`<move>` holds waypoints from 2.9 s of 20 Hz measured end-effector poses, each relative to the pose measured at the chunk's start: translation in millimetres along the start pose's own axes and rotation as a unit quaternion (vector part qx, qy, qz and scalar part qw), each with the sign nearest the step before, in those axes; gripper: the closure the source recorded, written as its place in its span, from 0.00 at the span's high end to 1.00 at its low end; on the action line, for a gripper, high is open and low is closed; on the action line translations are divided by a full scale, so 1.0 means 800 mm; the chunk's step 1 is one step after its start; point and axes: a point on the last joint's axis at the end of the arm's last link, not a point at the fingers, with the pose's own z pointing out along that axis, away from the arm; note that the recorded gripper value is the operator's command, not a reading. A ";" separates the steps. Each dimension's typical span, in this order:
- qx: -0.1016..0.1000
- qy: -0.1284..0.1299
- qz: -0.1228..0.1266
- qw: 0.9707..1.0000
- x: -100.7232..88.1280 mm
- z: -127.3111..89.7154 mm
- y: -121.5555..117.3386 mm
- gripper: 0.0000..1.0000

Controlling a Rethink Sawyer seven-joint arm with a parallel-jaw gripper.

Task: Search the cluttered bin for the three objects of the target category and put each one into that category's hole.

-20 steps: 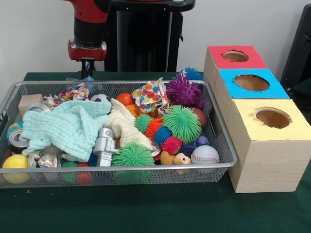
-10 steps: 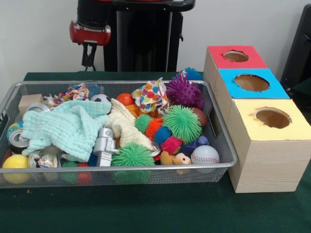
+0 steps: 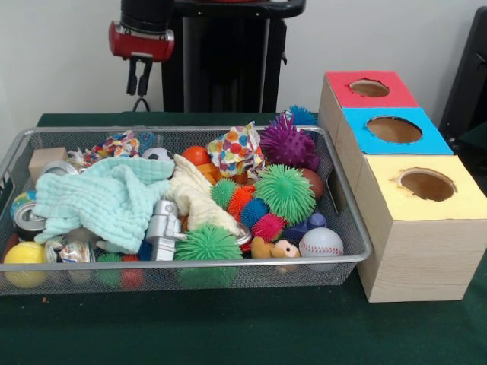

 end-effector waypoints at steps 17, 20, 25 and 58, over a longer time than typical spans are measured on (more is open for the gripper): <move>-0.066 0.003 0.028 0.997 0.012 0.043 0.022 1.00; -0.076 0.006 0.025 0.997 0.013 0.049 0.032 1.00; -0.095 0.014 0.020 0.995 0.018 0.062 0.050 1.00; -0.022 0.006 -0.098 0.995 -0.022 0.073 0.035 1.00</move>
